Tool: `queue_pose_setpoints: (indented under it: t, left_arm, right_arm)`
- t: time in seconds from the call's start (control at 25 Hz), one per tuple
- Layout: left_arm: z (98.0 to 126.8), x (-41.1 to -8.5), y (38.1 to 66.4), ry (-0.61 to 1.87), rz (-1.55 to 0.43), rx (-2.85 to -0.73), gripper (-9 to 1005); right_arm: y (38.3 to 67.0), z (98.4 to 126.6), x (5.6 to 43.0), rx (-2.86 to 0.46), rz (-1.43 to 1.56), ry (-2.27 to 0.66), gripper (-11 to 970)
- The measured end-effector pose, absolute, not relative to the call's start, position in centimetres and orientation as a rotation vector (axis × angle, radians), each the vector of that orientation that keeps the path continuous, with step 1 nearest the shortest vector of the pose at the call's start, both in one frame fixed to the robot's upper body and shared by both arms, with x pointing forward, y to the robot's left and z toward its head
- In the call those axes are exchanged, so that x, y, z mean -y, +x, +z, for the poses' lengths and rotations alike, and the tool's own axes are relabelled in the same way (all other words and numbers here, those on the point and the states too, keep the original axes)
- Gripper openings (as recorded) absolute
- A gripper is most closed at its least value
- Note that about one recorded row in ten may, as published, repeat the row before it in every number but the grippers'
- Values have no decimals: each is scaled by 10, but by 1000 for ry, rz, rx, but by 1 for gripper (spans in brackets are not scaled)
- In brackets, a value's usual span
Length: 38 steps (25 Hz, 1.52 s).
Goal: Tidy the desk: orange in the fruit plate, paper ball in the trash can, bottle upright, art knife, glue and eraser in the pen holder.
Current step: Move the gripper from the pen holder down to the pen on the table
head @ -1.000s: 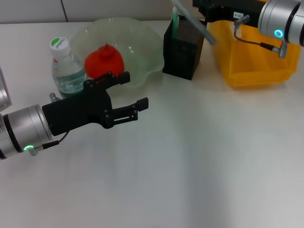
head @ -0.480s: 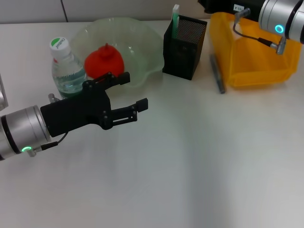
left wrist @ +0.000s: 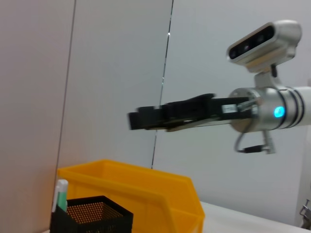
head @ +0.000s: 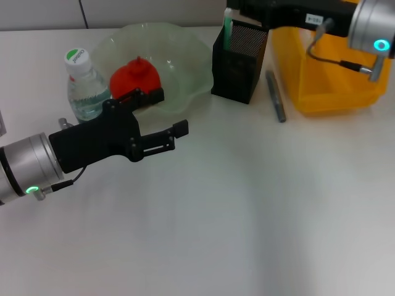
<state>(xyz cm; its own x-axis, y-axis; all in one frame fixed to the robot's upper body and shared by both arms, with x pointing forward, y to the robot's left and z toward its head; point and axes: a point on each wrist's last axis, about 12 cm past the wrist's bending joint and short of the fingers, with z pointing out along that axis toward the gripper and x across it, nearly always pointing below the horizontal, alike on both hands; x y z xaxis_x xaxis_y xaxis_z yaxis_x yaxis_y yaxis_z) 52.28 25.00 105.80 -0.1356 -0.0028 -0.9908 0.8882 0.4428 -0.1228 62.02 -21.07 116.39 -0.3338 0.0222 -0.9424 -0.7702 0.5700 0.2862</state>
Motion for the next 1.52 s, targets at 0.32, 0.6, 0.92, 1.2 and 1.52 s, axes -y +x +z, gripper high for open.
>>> queue_pose_setpoints:
  t: [0.32,0.6,0.92,1.2,1.52]
  left_arm:
    - [1061,-249,527,790,-939,-1499,836]
    - [1067,-247,534,768,-943,-1489,835]
    - [1068,-248,536,763,-933,-1487,835]
    - [1071,-248,539,772,-928,-1481,835]
    - [1077,-248,545,812,-913,-1466,834]
  right_arm:
    - [620,1195,207,-2175,916,-843,251]
    - [625,1197,190,-2562,694,-771,378]
    - [621,1182,192,-2733,566,-583,398]
    - [616,1164,184,-2811,362,-538,399]
    - [618,1147,178,-2776,333,-524,399]
